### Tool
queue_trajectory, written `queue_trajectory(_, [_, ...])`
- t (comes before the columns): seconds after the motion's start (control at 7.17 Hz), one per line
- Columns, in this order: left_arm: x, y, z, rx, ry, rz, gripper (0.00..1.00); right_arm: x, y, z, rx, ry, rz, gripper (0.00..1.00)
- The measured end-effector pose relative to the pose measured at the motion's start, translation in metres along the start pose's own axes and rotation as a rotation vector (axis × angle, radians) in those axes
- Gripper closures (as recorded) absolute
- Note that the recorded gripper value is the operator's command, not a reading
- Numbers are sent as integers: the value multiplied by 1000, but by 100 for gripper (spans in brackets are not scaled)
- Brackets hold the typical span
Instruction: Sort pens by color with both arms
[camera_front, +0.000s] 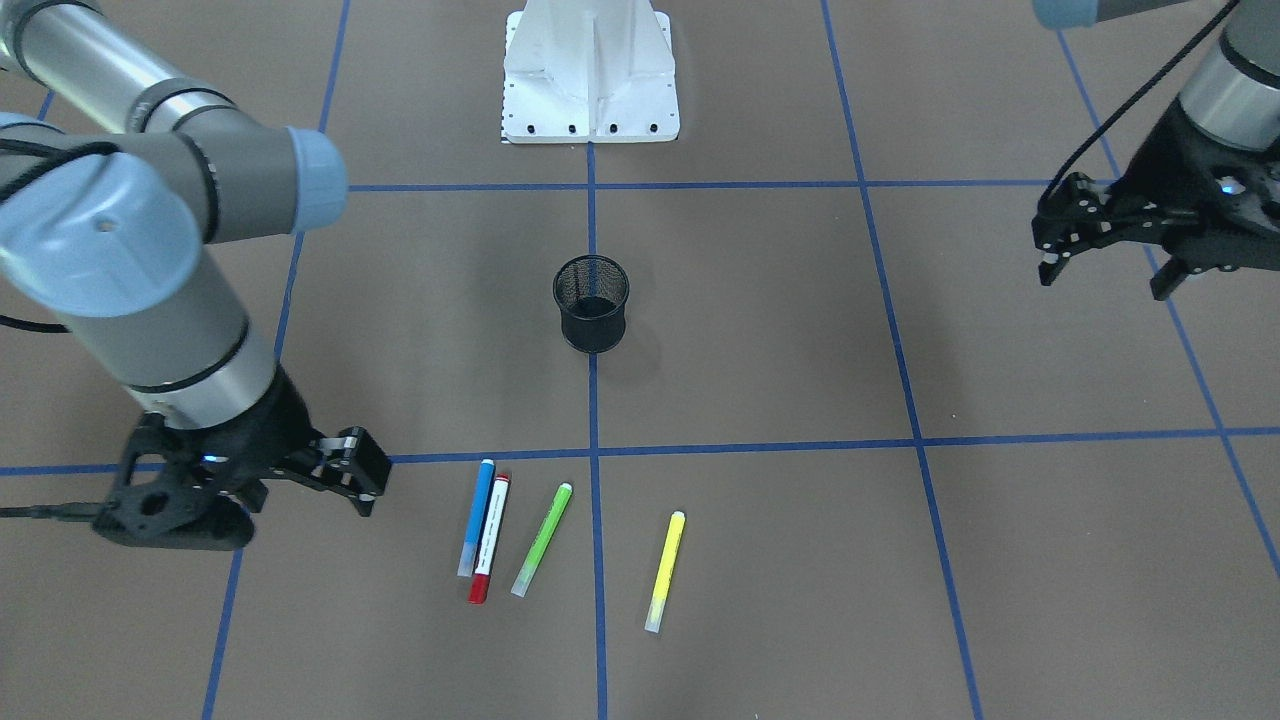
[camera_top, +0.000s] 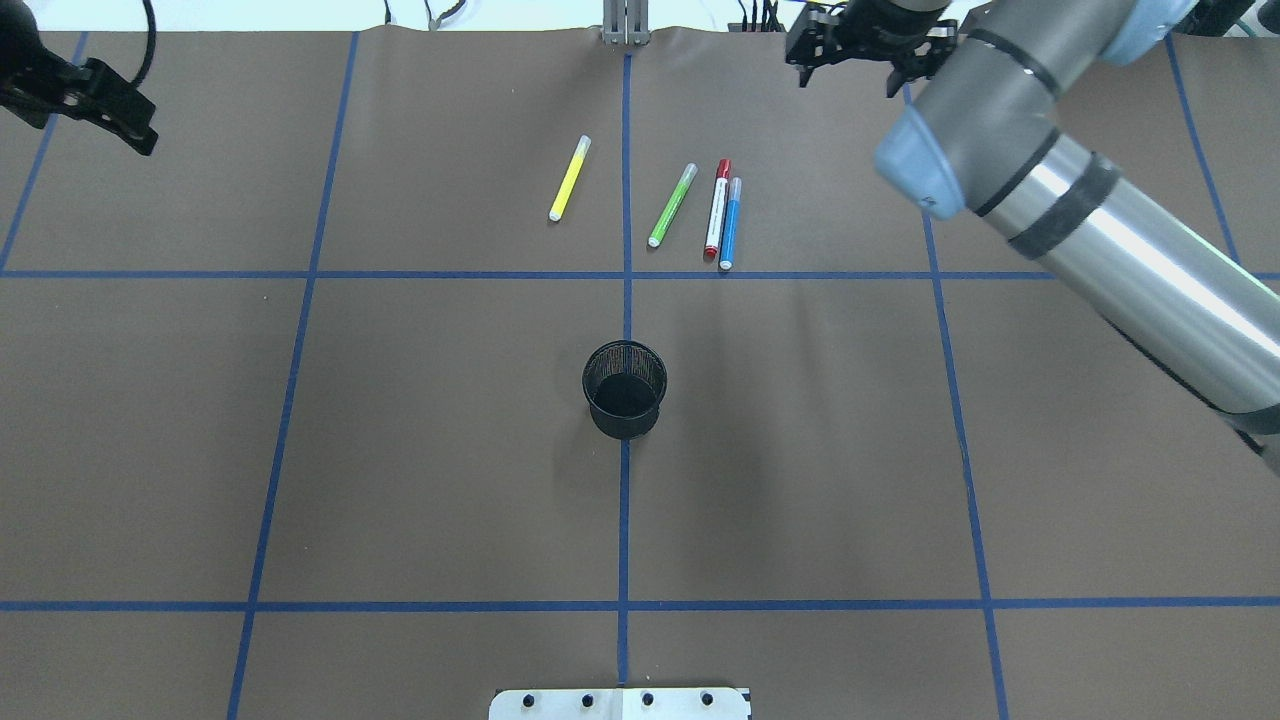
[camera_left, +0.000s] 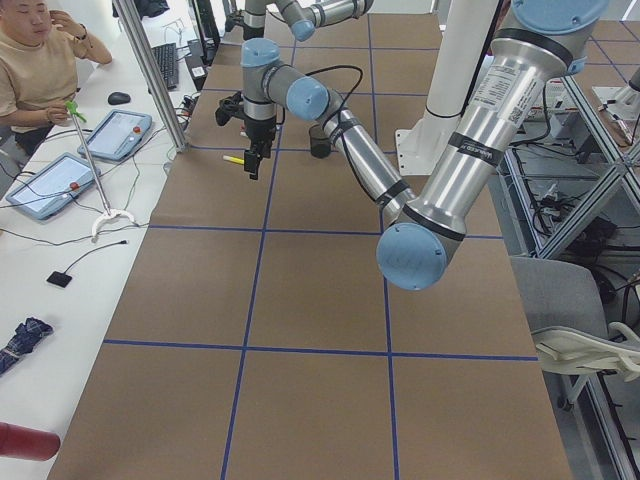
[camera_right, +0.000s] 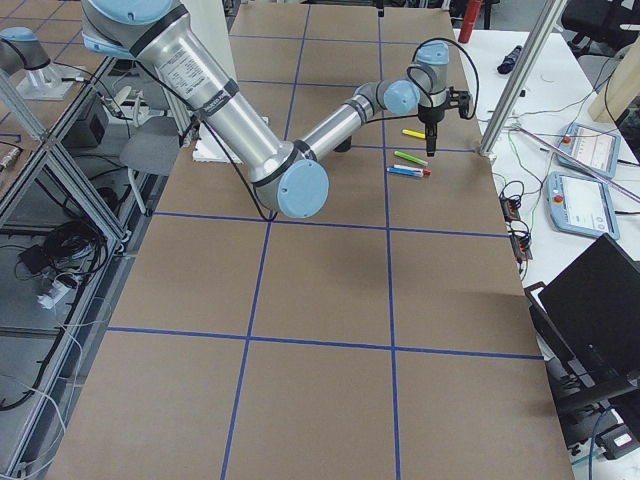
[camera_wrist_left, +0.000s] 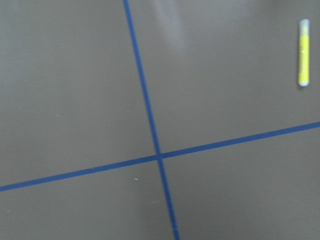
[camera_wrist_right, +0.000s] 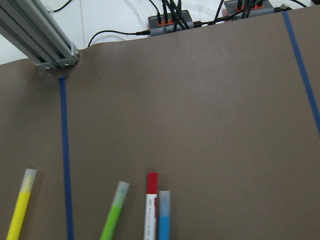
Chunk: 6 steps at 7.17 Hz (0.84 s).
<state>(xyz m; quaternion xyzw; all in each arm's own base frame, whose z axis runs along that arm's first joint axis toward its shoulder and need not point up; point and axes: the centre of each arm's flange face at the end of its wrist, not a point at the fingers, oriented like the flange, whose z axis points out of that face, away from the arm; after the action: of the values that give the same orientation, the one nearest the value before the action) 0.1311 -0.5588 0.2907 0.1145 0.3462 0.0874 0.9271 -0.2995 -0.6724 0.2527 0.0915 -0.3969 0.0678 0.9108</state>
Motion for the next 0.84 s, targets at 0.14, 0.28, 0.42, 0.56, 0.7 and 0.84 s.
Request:
queue_trajectory(0.14, [-39, -1, 2, -18, -5, 21, 0, 66, -6, -14, -21, -5, -73, 0])
queue_trajectory(0.28, [-83, -4, 5, -39, 2, 35, 0, 131, -12, -27, -37, 2, -151, 0])
queue_trajectory(0.42, [-129, -6, 9, -61, 5, 42, 0, 194, -14, -37, -54, 14, -226, 0])
queue_trajectory(0.56, [-174, -7, 16, -85, 2, 40, 0, 256, -9, -43, -73, 20, -293, 0])
queue_trajectory(0.7, [-216, -4, 23, -109, 0, 31, 0, 318, 2, -49, -89, 19, -349, 0])
queue_trajectory(0.84, [-252, 10, 32, -129, 1, 22, 0, 376, 17, -54, -101, 18, -395, 0])
